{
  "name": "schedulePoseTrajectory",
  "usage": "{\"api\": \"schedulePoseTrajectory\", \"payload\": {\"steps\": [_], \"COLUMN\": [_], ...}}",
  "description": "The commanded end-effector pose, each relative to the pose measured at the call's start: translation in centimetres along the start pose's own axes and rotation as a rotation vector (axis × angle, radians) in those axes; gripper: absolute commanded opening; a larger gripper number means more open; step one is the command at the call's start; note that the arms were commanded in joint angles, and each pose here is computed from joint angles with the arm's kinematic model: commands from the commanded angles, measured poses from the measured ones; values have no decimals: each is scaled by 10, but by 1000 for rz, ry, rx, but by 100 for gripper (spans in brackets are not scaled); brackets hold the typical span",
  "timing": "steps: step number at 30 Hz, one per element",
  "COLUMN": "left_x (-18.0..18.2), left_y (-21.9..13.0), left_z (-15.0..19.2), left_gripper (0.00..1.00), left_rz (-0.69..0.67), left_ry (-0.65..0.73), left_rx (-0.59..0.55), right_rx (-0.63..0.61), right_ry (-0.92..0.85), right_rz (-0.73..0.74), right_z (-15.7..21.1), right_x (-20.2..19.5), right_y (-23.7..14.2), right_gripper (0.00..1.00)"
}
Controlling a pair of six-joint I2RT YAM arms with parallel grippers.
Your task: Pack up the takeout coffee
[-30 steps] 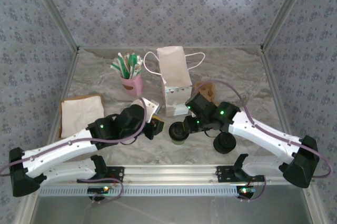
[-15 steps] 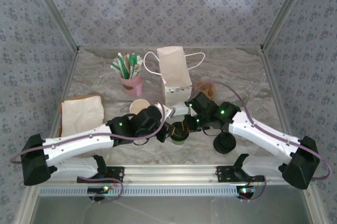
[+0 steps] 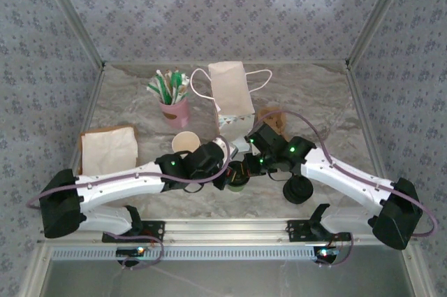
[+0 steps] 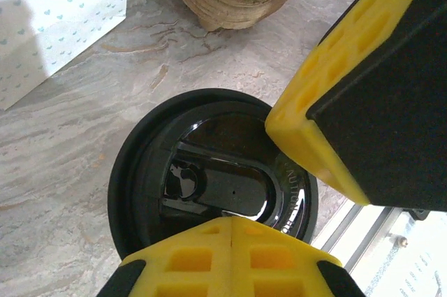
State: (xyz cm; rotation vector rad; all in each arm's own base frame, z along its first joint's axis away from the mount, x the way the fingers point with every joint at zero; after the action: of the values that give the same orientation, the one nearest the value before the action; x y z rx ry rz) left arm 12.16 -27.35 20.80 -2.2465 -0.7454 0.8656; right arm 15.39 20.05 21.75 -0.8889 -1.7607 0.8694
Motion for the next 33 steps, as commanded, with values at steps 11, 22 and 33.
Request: {"api": "schedulePoseTrajectory", "payload": {"steps": [11, 22, 33], "left_x": [3, 0, -1], "left_y": [3, -12, -10], "left_z": [12, 3, 3], "left_gripper": [0, 3, 3], "left_rz": [13, 2, 2], "left_ry": [-45, -32, -34], "left_rx": [13, -24, -22], "right_rx": [38, -35, -30], "right_ry": [-10, -17, 65], "right_rz": [88, 43, -123], "right_z": [7, 11, 27], "right_x": [-6, -1, -4], "right_y": [6, -21, -7], "right_gripper": [4, 11, 12]}}
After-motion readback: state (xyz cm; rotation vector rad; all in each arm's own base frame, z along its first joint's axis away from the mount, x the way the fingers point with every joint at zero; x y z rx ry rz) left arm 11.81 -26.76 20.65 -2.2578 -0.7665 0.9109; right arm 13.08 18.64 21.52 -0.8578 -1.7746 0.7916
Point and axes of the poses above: each hand's point on the last joint's axis, 136 mm out from that joint toward the fingers, its own y axis out along the fingers, its own x axis along the line the jaws close on, z = x × y, the point moved 9 cm from there along -y, back along the fingers
